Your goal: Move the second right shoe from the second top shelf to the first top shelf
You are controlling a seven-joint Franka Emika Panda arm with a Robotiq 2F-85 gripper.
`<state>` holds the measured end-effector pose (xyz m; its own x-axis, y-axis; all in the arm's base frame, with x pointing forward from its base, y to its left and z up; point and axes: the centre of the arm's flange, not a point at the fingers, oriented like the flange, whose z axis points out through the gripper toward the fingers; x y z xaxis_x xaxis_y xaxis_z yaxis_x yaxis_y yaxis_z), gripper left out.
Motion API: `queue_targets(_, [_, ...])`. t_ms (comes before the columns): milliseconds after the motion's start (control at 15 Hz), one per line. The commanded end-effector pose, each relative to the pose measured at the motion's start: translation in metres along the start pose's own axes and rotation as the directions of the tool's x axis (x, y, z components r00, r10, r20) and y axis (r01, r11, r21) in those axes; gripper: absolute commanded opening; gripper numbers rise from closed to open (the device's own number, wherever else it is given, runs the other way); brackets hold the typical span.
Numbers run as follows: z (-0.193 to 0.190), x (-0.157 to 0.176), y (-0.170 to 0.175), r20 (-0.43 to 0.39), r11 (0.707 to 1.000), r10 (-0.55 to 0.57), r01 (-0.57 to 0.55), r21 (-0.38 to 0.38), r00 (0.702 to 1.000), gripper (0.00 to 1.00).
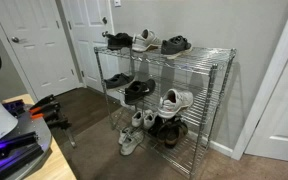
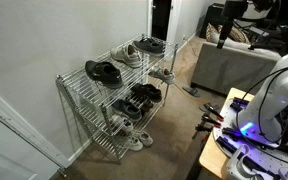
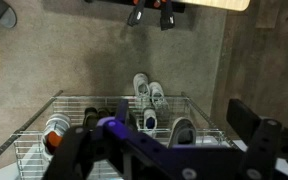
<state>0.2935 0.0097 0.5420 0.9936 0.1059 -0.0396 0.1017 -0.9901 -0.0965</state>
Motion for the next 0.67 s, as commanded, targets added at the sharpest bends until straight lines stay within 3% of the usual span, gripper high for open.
queue_targets(0, [0.0,0.0,0.0,0.0,1.0,0.0,0.0,0.0,1.0,1.0])
queue_targets(600, [0.0058,0.0091,-0.0006,0.008,1.0,-0.005,0.005,-0.005,1.0,1.0])
